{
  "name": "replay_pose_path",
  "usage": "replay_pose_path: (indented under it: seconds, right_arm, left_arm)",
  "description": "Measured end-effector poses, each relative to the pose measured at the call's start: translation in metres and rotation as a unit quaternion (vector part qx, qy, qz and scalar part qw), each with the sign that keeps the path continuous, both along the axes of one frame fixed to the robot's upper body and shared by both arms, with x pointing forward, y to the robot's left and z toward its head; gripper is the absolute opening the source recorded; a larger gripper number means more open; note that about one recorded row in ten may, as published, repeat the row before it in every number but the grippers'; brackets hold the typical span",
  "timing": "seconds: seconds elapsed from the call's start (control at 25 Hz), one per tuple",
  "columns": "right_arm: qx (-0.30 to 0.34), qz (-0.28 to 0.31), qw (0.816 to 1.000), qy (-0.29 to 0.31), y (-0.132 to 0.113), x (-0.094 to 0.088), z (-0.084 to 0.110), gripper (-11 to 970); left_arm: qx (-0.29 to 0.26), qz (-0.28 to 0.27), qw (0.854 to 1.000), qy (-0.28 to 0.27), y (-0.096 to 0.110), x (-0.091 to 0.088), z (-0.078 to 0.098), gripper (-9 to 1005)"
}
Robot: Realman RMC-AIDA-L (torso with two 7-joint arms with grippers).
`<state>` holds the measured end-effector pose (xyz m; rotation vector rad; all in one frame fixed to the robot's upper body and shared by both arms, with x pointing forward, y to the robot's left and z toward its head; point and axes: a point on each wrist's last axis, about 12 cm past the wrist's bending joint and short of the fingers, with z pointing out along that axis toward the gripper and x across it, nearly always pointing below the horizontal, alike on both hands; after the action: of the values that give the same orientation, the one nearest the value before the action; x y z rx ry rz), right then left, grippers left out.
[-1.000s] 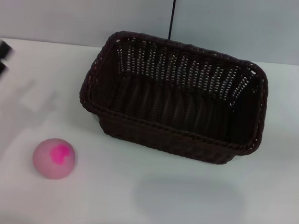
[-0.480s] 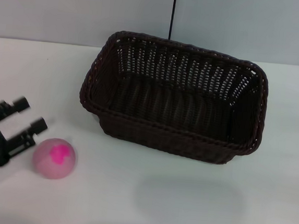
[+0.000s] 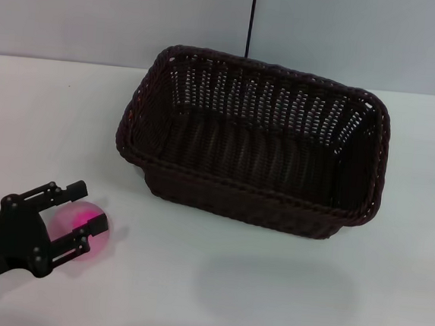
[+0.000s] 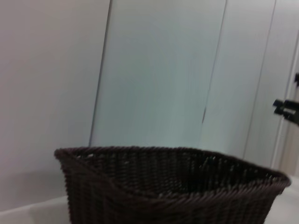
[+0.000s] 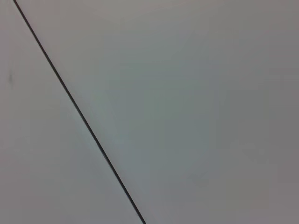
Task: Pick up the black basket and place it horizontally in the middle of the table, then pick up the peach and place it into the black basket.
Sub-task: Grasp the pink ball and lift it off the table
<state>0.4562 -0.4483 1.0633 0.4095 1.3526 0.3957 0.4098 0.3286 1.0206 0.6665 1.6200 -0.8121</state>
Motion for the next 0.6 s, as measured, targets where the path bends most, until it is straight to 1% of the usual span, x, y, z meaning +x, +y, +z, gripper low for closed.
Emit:
replay_pose_path:
  seconds: [0.2, 0.24, 0.28, 0.6]
  right_arm:
    - [0.005, 0.004, 1.000, 0.004, 0.004, 0.004, -0.002, 427]
    - [0.007, 0.005, 1.000, 0.005, 0.005, 0.005, -0.003, 427]
    - [0.009, 0.005, 1.000, 0.006, 0.006, 0.005, -0.003, 427]
    - [0.014, 0.003, 1.000, 0.007, 0.006, 0.009, -0.003, 427]
  left_arm:
    - [0.006, 0.003, 1.000, -0.003, -0.001, 0.000, -0.002, 616]
    - [0.013, 0.005, 1.000, -0.006, -0.002, 0.000, -0.004, 616]
    - [0.031, 0.011, 0.999, -0.003, -0.001, 0.002, -0.008, 615]
    - [0.050, 0.011, 0.999, 0.008, -0.001, 0.004, -0.012, 608]
